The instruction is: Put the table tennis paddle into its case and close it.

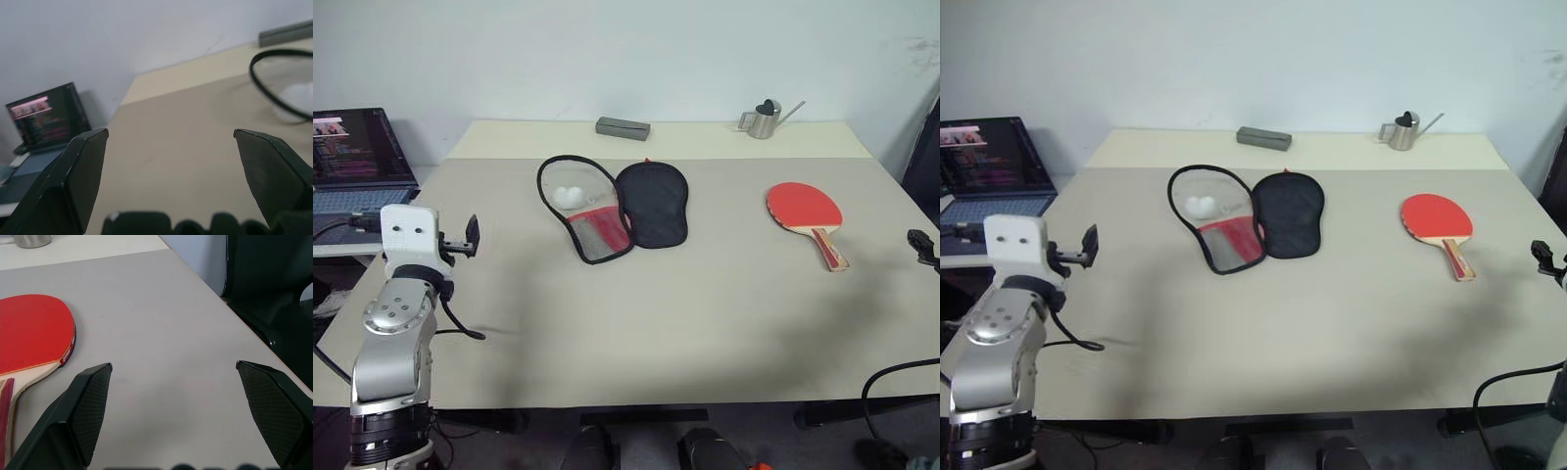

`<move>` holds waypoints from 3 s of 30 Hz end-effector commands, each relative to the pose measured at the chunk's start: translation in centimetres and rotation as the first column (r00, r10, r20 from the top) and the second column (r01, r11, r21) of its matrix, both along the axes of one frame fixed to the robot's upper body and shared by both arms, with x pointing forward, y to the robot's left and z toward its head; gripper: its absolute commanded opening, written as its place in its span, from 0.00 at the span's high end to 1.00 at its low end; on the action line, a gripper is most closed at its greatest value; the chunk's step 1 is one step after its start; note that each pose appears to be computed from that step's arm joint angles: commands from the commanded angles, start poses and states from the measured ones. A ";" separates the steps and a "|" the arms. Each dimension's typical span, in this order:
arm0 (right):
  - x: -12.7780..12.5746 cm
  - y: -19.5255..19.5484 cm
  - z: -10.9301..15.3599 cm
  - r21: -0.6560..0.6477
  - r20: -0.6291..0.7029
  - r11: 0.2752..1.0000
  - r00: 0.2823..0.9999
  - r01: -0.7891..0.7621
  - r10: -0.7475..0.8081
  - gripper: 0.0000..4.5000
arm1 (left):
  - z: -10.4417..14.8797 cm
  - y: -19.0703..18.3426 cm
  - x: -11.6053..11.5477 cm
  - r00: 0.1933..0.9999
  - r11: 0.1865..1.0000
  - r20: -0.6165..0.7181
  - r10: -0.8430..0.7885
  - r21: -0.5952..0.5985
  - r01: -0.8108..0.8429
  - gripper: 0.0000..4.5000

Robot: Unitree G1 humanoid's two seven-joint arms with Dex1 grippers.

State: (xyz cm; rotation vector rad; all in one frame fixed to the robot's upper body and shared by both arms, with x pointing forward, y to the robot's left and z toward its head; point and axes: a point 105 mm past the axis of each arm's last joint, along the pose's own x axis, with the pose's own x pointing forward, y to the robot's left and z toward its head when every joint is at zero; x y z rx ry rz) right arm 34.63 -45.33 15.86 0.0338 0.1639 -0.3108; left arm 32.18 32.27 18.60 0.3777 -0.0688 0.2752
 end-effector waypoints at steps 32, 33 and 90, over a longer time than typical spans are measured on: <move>1.8 5.3 -1.2 0.062 0.072 0.943 0.944 -0.326 0.321 0.01 | 0.6 7.8 -1.9 0.982 0.985 0.084 0.169 -0.034 -0.167 0.00; 1.9 5.7 -1.0 0.073 0.080 0.933 0.935 -0.351 0.346 0.01 | 0.8 7.5 -1.6 0.986 0.989 0.090 0.144 -0.040 -0.141 0.00; 10.5 33.9 2.9 0.058 -0.070 0.478 0.475 -0.876 0.877 0.01 | 6.3 -9.3 2.2 0.344 0.387 -0.211 -0.915 -0.219 0.896 0.00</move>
